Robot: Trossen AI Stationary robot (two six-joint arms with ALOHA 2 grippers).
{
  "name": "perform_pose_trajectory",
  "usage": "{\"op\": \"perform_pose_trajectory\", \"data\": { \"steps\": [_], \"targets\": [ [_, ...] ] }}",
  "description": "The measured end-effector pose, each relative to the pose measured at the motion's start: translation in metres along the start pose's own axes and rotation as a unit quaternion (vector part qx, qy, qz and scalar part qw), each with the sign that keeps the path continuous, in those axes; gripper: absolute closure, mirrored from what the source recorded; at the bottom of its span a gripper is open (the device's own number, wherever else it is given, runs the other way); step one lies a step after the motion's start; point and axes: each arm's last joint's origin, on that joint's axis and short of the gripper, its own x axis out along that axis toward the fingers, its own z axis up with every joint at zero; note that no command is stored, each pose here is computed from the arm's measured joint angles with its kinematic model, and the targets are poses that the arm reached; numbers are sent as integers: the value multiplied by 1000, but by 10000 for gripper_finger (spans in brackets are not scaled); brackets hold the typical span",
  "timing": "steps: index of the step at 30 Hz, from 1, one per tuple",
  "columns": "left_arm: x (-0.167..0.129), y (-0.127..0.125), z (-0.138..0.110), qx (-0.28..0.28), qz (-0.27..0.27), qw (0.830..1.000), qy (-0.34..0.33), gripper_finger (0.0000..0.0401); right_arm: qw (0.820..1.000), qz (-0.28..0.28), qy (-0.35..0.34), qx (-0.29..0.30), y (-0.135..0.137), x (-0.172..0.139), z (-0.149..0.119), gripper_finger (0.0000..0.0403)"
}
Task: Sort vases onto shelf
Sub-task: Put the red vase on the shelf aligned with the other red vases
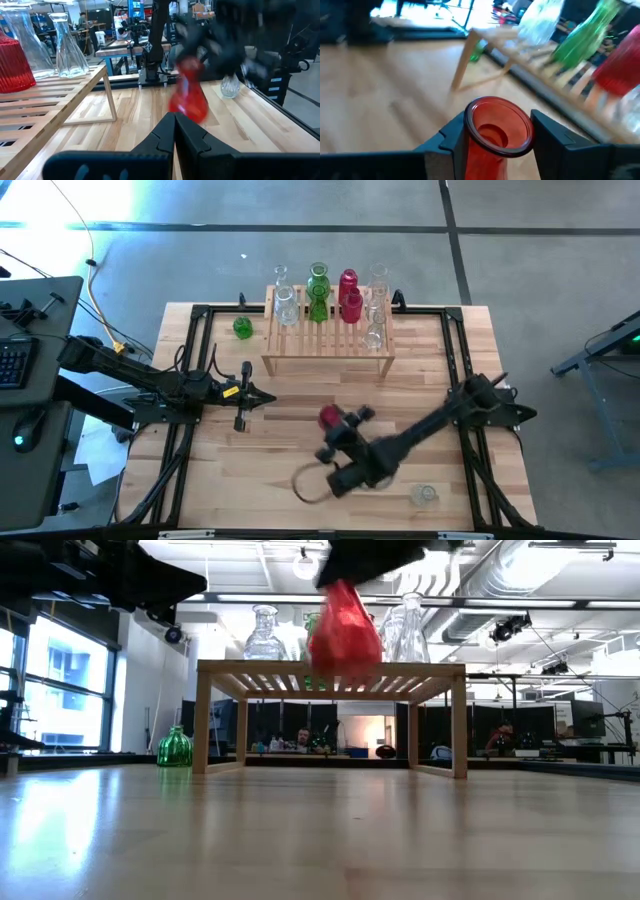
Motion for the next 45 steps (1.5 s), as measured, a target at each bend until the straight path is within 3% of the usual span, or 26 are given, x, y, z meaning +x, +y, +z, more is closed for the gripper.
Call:
{"op": "perform_pose_trajectory", "data": {
  "steps": [7,12,17,22,39,45],
  "targets": [
    [0,0,0,0,0,1000,1,401,997,-71,17,3,-50,46,104,263],
    [0,0,0,0,0,1000,1,401,993,-102,59,30,-94,88,137,263],
    [0,0,0,0,0,1000,2,401,982,-145,106,66,-128,124,134,263],
    [0,0,-1,1,0,1000,4,401,967,-192,141,90,-146,137,119,263],
    [0,0,-1,0,0,1000,4,401,951,-240,137,139,-161,144,115,263],
    [0,0,-1,1,0,1000,4,401,948,-250,144,134,-159,150,101,263]
  ]
}}
